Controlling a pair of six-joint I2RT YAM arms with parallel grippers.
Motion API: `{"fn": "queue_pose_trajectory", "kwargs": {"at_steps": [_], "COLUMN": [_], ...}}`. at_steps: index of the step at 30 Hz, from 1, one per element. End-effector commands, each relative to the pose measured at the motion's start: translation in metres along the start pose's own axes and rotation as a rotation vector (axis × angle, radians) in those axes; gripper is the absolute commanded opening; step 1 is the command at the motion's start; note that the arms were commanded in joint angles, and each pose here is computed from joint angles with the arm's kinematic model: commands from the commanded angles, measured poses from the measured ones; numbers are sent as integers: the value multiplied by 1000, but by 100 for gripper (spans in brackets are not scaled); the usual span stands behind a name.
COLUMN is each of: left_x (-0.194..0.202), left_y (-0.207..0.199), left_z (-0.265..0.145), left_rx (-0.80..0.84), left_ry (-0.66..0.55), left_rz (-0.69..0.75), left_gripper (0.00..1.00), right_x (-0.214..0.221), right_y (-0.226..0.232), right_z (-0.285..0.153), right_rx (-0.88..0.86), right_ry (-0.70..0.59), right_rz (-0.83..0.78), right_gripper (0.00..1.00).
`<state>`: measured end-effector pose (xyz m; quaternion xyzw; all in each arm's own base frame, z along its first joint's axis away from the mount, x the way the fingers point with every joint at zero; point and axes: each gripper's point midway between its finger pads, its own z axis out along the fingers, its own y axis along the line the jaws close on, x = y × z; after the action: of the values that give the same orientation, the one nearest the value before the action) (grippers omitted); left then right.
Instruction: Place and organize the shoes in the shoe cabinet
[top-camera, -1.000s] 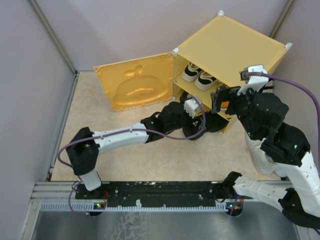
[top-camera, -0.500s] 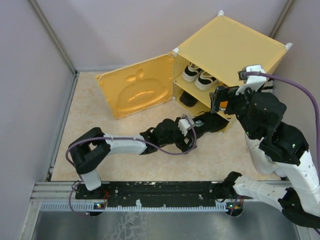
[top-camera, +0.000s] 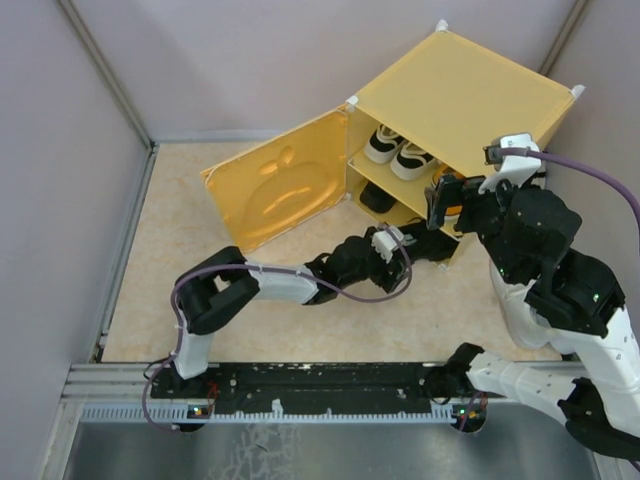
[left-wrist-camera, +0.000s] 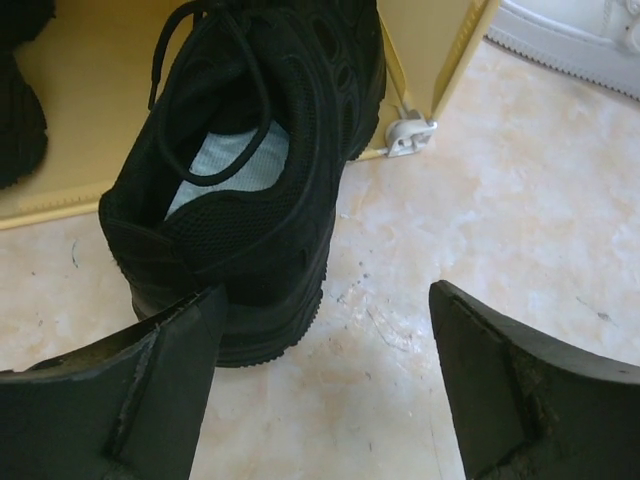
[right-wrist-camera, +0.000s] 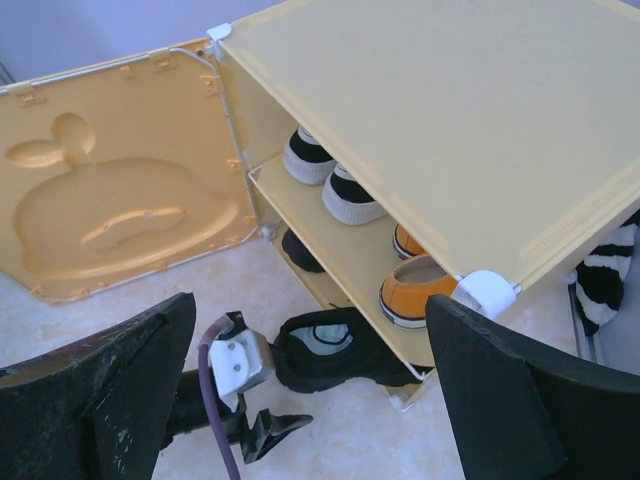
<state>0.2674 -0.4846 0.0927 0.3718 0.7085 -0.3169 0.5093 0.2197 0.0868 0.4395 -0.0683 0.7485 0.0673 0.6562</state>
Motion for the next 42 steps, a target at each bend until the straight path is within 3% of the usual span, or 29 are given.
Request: {"fn": "queue_pose_trajectory", "kwargs": {"at_steps": [1,5,10,11,19,30,42], "left_x": [25,22,13,12,9,-67,-97], "left_y": [8,5,13,17,43,57,73], "left_z": [24,42,58,58,41,46,68], "left_rx": [-17,3,-11,-19,-152,-223,-280], "left_ry": [37,25,16,15,0,-188,-291], "left_rz": [-8,-19,-38,-48,-126,-150,-201], "left_gripper": [85,58,2,0,0,0,0], "right_x": [-2,0,-1,-1,0,-3,-2], "right_y": [-7,-6,-8,-9,-13,-10,-16], "right_z": [0,2,1,0,-1,3,-1], "right_rx": [32,33,41,45,64,62,83], "right_ry": [-16,-13,-14,-15,-27,-36,-34], "right_rz": [-4,-7,-5,-3,3,4,3], "right_gripper": [98,98,98,98,98,98,98]}}
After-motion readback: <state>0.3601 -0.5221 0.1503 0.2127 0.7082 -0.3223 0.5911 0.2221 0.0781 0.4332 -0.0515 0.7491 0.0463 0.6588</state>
